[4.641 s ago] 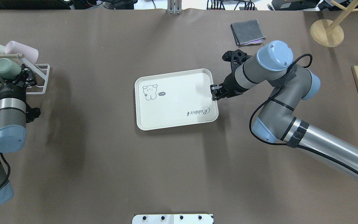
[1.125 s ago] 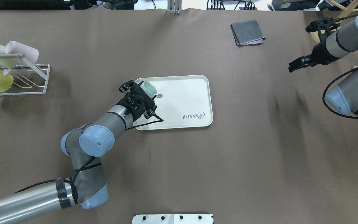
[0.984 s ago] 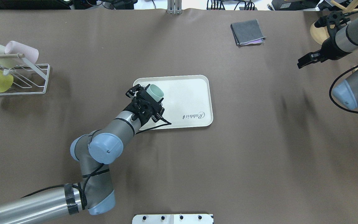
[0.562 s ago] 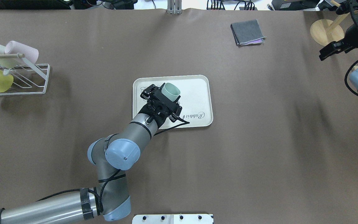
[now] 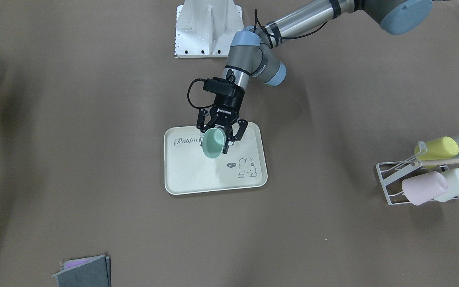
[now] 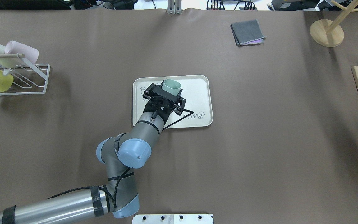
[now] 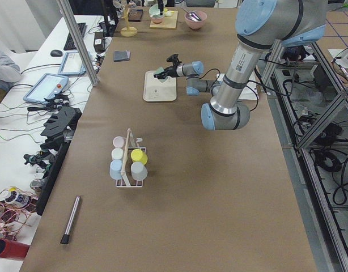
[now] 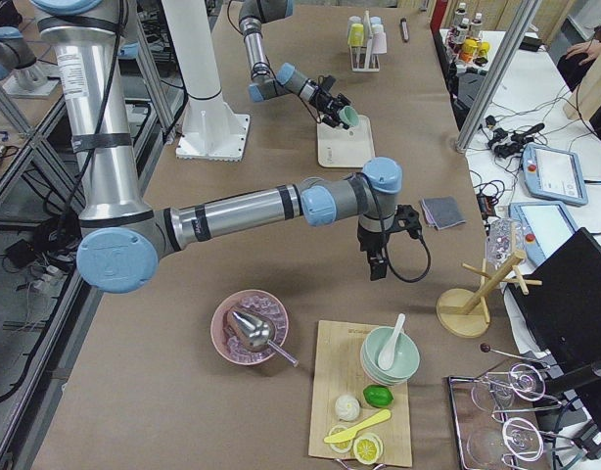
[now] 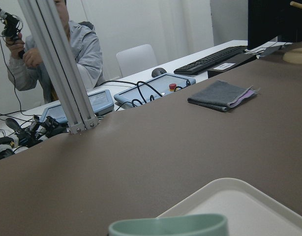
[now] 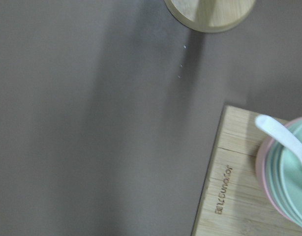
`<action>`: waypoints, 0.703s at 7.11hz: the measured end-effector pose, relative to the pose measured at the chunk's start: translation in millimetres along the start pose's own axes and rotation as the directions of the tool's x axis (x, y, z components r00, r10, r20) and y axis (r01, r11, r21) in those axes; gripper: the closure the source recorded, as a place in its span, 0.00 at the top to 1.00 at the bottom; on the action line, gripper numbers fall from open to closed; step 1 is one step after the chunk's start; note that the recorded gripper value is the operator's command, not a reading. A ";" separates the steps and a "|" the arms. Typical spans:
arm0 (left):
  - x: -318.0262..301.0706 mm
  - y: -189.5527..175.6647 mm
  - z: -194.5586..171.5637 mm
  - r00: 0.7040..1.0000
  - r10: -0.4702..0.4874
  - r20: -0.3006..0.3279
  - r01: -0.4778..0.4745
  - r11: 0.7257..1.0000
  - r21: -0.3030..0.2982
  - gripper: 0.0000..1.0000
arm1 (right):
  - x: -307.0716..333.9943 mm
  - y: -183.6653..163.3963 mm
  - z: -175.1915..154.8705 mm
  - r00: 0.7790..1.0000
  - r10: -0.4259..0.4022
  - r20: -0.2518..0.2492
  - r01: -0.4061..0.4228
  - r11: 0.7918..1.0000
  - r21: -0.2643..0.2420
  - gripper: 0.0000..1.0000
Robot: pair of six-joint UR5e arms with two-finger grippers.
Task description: Pick up and place green cup on tray
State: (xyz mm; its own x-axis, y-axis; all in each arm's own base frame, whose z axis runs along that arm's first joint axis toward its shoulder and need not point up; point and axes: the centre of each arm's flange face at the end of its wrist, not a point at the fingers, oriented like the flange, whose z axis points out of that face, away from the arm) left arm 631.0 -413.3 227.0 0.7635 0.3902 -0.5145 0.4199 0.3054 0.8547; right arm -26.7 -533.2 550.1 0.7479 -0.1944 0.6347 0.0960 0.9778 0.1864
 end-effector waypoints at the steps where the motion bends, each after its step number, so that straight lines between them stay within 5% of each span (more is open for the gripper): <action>1: 1.6 3.9 6.5 1.000 0.008 0.029 -0.008 1.000 0.000 0.40 | 35.1 29.2 -14.1 0.998 0.046 0.031 -0.047 0.999 0.013 1.00; 5: -1.0 23.2 20.1 0.992 0.072 0.105 -0.068 0.997 -0.041 0.40 | 77.1 84.8 -29.1 0.991 0.128 0.041 -0.129 0.991 0.024 1.00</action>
State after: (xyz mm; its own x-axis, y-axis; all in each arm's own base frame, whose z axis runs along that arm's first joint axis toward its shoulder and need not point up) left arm 649.9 -424.1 248.7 0.8389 0.3180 -0.4418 0.3468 0.3132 0.8841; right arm 58.3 -463.0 593.1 0.7268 -0.0710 0.6832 -0.0170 0.9925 0.1213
